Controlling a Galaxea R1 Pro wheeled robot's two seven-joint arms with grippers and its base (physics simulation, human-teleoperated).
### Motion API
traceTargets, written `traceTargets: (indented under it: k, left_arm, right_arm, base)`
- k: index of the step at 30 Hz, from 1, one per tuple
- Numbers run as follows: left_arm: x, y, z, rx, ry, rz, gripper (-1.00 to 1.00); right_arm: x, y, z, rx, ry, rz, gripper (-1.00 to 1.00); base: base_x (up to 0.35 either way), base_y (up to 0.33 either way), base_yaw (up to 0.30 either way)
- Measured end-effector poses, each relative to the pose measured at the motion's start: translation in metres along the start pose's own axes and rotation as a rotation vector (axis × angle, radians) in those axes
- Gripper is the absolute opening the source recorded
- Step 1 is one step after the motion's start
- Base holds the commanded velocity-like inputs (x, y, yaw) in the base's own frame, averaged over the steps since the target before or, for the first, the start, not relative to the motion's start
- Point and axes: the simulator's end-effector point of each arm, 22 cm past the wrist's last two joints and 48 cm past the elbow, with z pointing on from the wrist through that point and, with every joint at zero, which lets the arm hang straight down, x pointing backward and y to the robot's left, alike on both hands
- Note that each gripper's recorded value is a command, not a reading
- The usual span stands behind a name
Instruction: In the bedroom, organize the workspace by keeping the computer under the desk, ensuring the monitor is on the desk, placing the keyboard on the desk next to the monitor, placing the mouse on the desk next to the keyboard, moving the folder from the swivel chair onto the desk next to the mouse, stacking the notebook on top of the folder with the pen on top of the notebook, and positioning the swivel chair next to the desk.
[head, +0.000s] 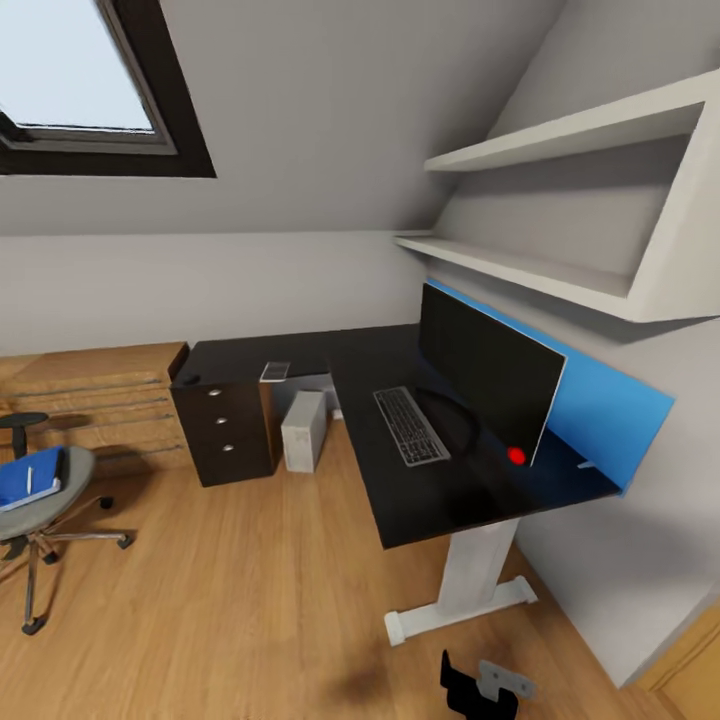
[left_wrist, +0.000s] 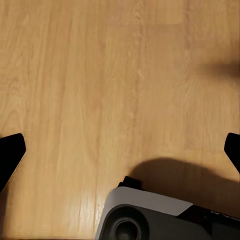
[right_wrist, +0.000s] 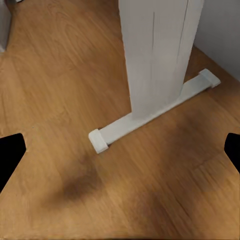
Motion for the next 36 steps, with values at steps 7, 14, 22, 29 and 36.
traceTargets:
  k: [7,14,22,29,36]
  left_arm:
    - [0.002,0.0,0.0,0.001,0.005,0.003,1.0]
    - [0.006,0.001,0.0,0.0,0.013,0.006,1.0]
    - [0.011,0.003,-0.001,-0.005,0.026,0.011,1.0]
    - [0.022,0.011,-0.002,-0.018,0.05,0.026,1.0]
    - [0.026,0.012,-0.002,-0.02,0.06,0.029,1.0]
  right_arm:
    - [0.003,0.006,-0.001,-0.01,0.005,-0.003,1.0]
    - [0.005,0.029,-0.002,-0.111,-0.005,-0.152,1.0]
    - [0.006,0.034,-0.002,-0.149,-0.021,-0.274,1.0]
    - [0.01,0.029,-0.002,-0.141,-0.011,-0.282,1.0]
    - [0.044,-0.011,-0.023,-0.111,0.009,-0.298,1.0]
  base:
    - [0.0,0.116,0.254]
    - [0.0,0.007,0.206]
    - [0.0,0.0,0.19]
    - [0.0,0.0,0.175]
    - [0.0,0.0,0.178]
